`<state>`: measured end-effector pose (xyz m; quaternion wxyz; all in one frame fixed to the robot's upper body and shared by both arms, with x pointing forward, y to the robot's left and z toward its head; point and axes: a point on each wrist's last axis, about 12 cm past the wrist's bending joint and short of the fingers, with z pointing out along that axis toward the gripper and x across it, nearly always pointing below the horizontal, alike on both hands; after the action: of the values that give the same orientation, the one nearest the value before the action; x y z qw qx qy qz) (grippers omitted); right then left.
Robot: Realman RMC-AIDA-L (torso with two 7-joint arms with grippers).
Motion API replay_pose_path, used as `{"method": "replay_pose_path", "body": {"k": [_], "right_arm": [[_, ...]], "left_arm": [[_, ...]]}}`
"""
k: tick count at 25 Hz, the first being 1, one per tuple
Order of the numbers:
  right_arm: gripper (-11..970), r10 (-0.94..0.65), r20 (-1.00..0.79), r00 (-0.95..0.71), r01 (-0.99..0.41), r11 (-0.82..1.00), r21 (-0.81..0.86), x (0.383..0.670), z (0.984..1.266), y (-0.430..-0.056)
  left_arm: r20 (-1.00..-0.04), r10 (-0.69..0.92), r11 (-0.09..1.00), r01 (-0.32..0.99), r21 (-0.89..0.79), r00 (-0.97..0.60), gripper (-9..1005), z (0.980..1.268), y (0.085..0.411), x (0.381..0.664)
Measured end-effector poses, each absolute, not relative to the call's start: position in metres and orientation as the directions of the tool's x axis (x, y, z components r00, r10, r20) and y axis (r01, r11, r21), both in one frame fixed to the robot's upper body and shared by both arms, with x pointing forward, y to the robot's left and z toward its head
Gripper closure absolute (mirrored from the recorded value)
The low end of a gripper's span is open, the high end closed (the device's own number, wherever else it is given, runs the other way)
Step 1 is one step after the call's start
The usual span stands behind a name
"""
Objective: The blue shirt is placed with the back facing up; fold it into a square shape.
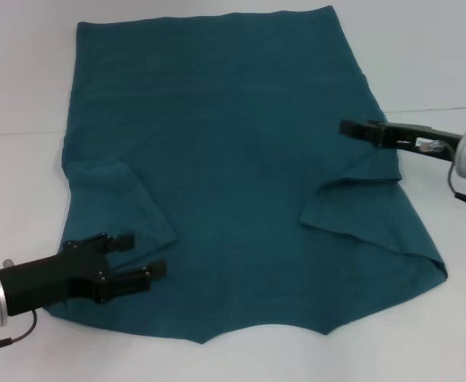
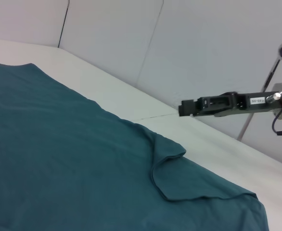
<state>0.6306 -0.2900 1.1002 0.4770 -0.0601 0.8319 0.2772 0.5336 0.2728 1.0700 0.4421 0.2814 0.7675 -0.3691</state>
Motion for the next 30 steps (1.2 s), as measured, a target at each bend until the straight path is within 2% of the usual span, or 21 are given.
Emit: {"method": "replay_pose_path", "body": {"k": [3,9,18,25,30], "right_arm": [[394,0.178,-0.827,-0.534,-0.350,0.844,0.407,0.630,1.102,-0.298],[157,0.255,-0.747,-0.614,-0.236,0.844,0.482,0.631,1.103,-0.316],[124,0.329,-0.655,-0.680,-0.050,0.870,0.490,0.631,1.096,-0.339],[123,0.346,-0.624,-0.701,-0.002,0.874,0.487,0.628,1.085,-0.341],[123,0.340,-0.616,-0.711,-0.009,0.871,0.491,0.630,1.080,-0.328]], "left_arm": [[-0.887,0.106,0.568,0.760,-0.316,-0.448,121,1.071,0.272,0.534],[-0.889,0.110,0.560,0.766,-0.314,-0.445,121,1.072,0.270,0.535],[-0.889,0.115,0.555,0.770,-0.313,-0.444,121,1.072,0.270,0.535],[-0.888,0.122,0.552,0.773,-0.311,-0.444,120,1.072,0.269,0.535],[-0.888,0.118,0.553,0.772,-0.313,-0.444,120,1.072,0.269,0.535]]}}
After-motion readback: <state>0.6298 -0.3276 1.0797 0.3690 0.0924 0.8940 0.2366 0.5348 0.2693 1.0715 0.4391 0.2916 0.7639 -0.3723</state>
